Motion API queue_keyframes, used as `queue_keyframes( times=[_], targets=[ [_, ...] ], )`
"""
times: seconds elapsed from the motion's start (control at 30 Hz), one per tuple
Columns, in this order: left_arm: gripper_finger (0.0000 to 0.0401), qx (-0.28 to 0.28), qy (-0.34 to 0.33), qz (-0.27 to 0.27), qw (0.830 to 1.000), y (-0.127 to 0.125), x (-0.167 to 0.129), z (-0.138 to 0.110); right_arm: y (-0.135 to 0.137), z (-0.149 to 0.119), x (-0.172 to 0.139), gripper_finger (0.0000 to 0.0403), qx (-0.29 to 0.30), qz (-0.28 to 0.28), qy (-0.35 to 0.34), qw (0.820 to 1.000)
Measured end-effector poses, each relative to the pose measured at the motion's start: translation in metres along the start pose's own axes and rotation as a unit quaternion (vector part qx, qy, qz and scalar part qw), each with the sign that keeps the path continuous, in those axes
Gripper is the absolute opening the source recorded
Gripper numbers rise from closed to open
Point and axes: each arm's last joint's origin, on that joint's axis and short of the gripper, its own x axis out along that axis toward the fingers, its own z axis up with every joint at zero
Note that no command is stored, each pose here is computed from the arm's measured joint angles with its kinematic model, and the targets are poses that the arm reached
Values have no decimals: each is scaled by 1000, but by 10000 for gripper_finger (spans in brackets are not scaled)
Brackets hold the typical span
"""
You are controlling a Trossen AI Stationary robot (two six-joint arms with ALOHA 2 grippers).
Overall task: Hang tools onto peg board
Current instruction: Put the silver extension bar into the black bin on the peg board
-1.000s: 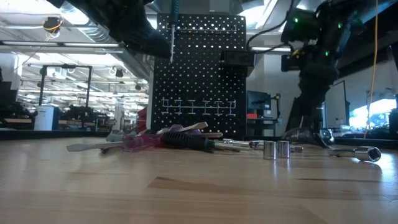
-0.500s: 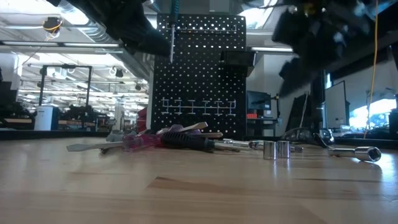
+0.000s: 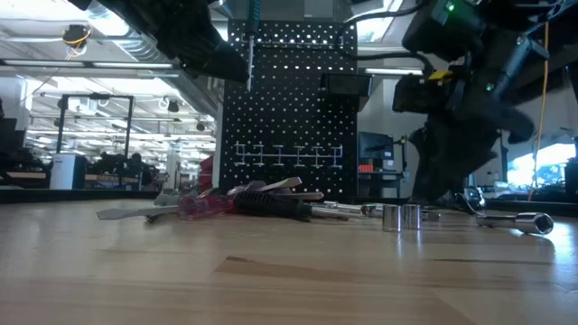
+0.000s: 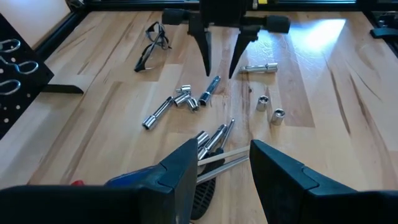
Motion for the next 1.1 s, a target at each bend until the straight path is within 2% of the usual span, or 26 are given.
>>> queue_keyframes(
  times=[0.17, 0.47, 0.57, 0.87, 1.0, 1.1],
  targets=[
    [136, -8, 0, 0, 1000, 0, 0, 0, 1, 3, 11, 169, 1, -6, -14, 1000],
    [136, -8, 0, 0, 1000, 0, 0, 0, 2, -1, 28, 166, -1, -21, 7, 1000],
    [136, -8, 0, 0, 1000, 0, 0, 0, 2, -1, 29, 145, -1, -24, 6, 1000],
    [136, -8, -1, 0, 1000, 0, 0, 0, 1, -1, 30, 42, -1, -36, 1, 999],
    [136, -8, -1, 0, 1000, 0, 0, 0, 1, 0, 29, 35, -2, -39, -1, 999],
    [136, -8, -1, 0, 1000, 0, 0, 0, 0, 0, 25, 44, -2, -38, -4, 999]
  ],
)
